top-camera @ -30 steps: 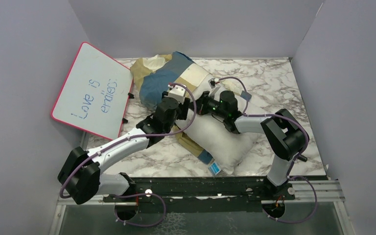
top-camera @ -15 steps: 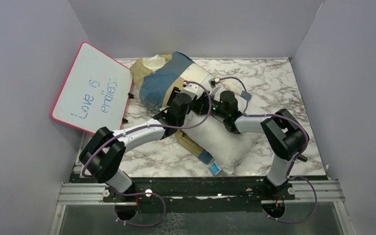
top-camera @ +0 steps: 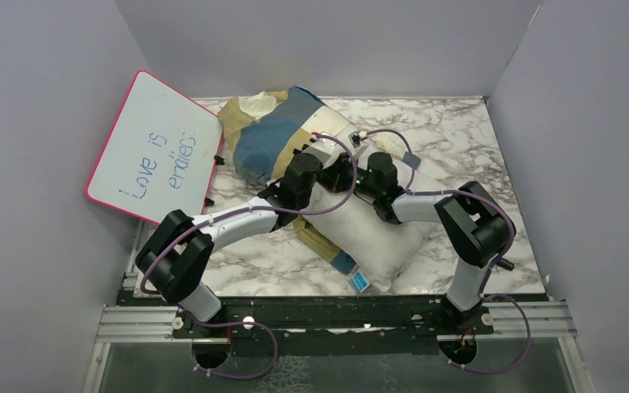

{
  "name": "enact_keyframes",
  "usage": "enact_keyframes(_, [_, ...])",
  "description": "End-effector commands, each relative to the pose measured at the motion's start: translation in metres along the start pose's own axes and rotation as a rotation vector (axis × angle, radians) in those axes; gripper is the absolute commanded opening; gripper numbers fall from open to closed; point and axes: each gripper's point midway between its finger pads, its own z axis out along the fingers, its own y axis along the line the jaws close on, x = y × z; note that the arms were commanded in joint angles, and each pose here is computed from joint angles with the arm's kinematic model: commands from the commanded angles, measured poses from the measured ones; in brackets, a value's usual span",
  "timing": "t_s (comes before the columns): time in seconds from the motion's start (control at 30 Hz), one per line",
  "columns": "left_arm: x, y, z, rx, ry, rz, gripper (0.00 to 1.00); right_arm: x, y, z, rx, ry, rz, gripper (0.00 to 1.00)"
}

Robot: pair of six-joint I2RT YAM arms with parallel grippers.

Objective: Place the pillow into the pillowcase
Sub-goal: Stuff the pillow into the pillowcase.

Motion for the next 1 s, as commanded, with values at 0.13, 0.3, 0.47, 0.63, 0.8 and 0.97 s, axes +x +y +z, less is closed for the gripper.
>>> enact_keyframes(0.13, [-0.017,-0.043,-0.038,0.321,-0.082,-0.261,0.00,0.035,-0.029,-0.005,0.089,0.080,0.051,0.00])
enact_keyframes(0.3, [0.024,-0.080,-0.063,0.502,0.003,-0.396,0.00,0.025,-0.027,-0.006,0.093,0.043,0.025,0.00])
enact_keyframes(0.47, [0.025,-0.096,-0.069,0.574,0.009,-0.488,0.00,0.031,-0.028,-0.008,0.075,0.035,0.042,0.00])
enact_keyframes(0.63, [0.018,-0.088,-0.062,0.519,-0.011,-0.514,0.00,0.027,-0.025,-0.017,0.096,0.028,0.020,0.02])
enact_keyframes(0.8, [0.021,-0.087,-0.060,0.504,0.000,-0.524,0.00,0.006,-0.014,-0.041,0.167,0.058,-0.067,0.24])
enact_keyframes(0.97, [0.028,-0.090,-0.065,0.519,0.025,-0.540,0.00,-0.033,-0.010,-0.077,0.216,0.096,-0.152,0.48])
